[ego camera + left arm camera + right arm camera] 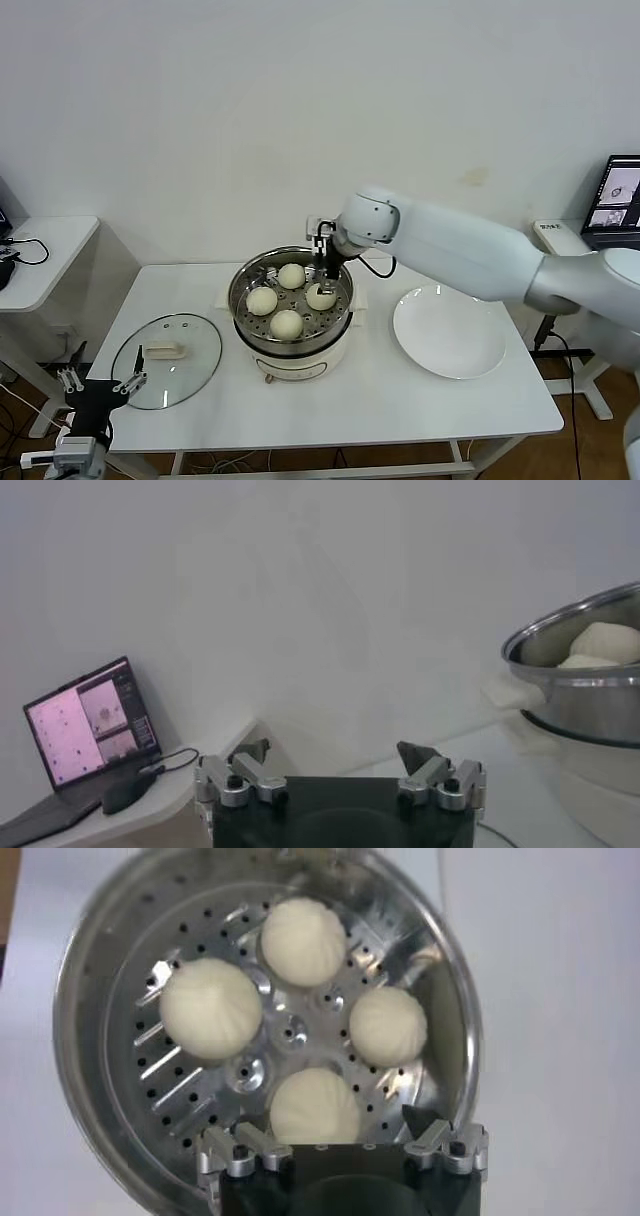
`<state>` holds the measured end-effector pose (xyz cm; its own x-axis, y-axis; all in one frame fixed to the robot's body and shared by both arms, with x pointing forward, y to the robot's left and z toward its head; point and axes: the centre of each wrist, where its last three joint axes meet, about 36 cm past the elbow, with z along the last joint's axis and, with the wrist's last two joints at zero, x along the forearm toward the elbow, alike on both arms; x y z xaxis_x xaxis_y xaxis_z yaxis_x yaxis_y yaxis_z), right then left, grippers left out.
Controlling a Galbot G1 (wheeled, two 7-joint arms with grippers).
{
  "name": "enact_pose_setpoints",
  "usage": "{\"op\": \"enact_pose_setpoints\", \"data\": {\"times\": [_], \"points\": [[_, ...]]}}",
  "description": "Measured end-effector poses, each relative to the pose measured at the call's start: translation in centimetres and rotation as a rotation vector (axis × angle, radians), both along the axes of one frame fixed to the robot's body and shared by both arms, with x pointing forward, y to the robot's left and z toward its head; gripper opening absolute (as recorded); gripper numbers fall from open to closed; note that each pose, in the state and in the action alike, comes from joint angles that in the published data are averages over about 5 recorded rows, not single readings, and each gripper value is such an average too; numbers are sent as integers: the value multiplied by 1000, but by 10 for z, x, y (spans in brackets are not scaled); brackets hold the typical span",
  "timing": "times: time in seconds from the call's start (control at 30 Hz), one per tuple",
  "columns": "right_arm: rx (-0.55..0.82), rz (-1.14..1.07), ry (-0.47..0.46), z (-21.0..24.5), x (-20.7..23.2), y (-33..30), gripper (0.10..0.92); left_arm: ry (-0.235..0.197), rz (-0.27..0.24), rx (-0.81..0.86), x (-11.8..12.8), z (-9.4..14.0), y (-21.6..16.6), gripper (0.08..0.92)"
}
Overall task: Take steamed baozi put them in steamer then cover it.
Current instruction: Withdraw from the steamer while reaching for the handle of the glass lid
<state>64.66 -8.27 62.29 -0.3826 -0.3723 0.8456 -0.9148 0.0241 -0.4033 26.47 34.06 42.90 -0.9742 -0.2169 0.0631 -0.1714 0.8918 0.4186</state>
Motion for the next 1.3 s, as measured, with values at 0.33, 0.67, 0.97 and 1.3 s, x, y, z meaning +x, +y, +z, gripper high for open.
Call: {"op": "enact_pose_setpoints", "data": {"times": [0.33, 0.67, 0.97, 1.3], "points": [[346, -75, -209, -40, -34, -49, 823, -11, -8, -17, 0, -4, -2, 823], [813, -237, -439, -100, -78, -98, 823, -18, -4, -30, -2, -13, -5, 823], [1129, -428, -586, -168, -139, -147, 823, -20, -11, 6, 1, -24, -8, 823], [1221, -739, -691, -241, -239, -199, 823, 35, -68, 296, 8, -41, 10, 823]]}}
